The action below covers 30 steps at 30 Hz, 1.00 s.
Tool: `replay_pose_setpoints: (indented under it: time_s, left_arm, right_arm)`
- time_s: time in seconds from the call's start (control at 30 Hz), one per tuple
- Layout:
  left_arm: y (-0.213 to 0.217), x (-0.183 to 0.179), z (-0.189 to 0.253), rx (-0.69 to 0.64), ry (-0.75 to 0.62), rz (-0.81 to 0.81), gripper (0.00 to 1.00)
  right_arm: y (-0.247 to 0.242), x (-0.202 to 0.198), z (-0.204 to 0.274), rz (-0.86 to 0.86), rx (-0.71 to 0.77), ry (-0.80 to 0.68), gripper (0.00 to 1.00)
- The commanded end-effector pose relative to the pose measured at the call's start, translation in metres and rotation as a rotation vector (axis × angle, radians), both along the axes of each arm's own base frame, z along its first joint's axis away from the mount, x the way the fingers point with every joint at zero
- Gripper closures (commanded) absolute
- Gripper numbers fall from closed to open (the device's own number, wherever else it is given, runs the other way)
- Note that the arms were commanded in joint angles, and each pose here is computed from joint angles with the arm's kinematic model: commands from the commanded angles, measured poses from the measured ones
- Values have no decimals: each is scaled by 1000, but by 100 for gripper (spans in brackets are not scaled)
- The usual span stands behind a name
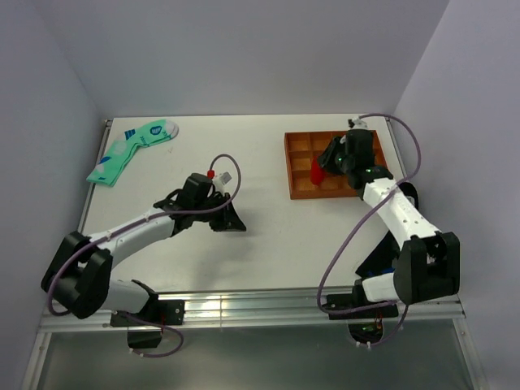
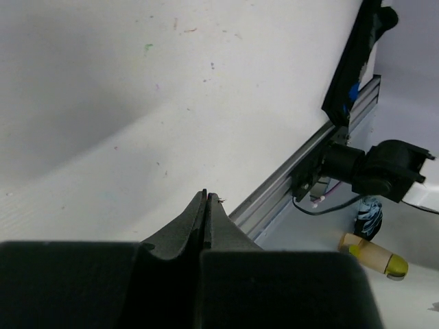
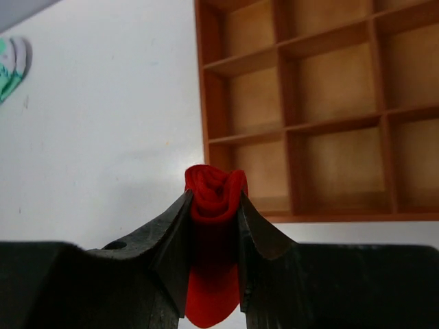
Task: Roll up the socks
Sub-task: Pick up the sock at the center of the board, then place the sock in the storage box.
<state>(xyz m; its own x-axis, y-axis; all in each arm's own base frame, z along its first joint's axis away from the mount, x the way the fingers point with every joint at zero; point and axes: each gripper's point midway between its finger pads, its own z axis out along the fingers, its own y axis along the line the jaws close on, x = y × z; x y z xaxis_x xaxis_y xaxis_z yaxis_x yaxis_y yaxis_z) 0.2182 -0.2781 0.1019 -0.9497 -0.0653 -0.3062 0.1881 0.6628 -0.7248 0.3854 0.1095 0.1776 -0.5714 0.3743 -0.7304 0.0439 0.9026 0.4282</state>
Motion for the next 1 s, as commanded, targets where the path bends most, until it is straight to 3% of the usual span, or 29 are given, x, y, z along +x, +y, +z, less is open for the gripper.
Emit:
replay_pose_setpoints:
  time_s: [0.0,0.23,0.6,0.97]
  left_arm:
    - [4,-4,31,-35,-100,-39,95]
    - [10,-26,54,-63,-147,-98,94]
    - [3,-58,78,-202,-189,-182,94]
    - [2,-64,87,-245,-206,-198,94]
  right_arm:
    - [-35,22,24,-18,26,-34,100]
    - [-115,48,26,-185,79,-34,100]
    - [-214,43,3,-463,96,8,100]
    - [-248,61,-20,-599,77,29,100]
